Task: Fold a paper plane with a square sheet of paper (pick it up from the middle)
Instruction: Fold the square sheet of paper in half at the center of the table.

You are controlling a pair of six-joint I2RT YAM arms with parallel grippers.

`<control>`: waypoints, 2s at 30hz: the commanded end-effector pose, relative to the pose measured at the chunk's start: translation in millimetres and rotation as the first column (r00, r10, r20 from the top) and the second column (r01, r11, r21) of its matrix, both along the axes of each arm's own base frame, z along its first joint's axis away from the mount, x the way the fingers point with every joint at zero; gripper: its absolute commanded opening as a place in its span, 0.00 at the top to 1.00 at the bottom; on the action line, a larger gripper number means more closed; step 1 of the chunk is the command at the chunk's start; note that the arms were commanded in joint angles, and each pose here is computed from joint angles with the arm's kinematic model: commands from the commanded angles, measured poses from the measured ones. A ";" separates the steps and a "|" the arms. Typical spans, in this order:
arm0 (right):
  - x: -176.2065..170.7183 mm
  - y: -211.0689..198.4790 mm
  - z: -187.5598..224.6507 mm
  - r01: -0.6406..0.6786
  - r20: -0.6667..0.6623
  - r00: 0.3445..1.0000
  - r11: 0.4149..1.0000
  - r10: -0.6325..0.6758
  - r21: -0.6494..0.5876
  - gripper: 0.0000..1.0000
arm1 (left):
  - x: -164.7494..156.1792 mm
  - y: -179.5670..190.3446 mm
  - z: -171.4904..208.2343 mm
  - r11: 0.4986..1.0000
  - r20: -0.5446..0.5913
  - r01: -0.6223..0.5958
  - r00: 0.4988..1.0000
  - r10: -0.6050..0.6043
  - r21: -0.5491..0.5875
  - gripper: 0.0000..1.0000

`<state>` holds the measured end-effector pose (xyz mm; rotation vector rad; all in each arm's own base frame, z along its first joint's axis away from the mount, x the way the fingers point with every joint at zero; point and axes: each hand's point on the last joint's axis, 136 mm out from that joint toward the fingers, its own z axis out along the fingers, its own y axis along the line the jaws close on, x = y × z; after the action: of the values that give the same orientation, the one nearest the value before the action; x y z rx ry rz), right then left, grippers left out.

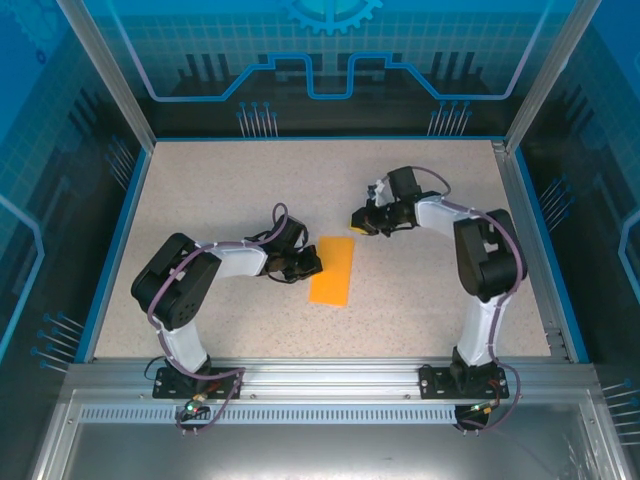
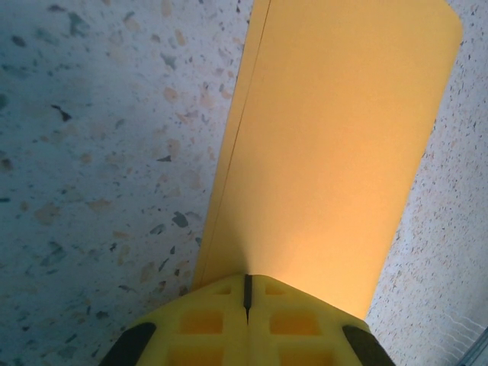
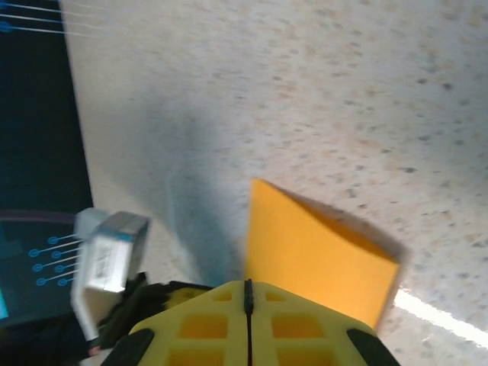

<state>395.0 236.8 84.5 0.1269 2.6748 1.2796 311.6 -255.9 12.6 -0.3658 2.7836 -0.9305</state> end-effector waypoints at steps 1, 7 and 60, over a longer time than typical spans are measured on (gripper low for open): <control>-28.1 5.0 -9.8 -0.007 -0.055 0.998 1.000 0.007 0.000 0.94 | -33.7 18.4 -39.7 0.994 -0.149 0.010 0.989 0.006 0.108 1.00; -74.1 18.9 -26.0 -0.046 -0.095 0.994 0.999 0.045 -0.004 0.94 | -32.9 18.4 -37.9 0.994 -0.147 0.012 0.989 0.004 0.110 1.00; -101.7 15.1 -75.6 -0.076 -0.183 0.981 0.995 0.063 -0.066 0.92 | -34.8 20.5 -37.1 0.993 -0.148 0.021 0.989 -0.003 0.118 1.00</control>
<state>294.5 255.4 14.0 0.1423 2.8879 1.2261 311.3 -255.9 12.7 -0.3652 2.7873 -0.9278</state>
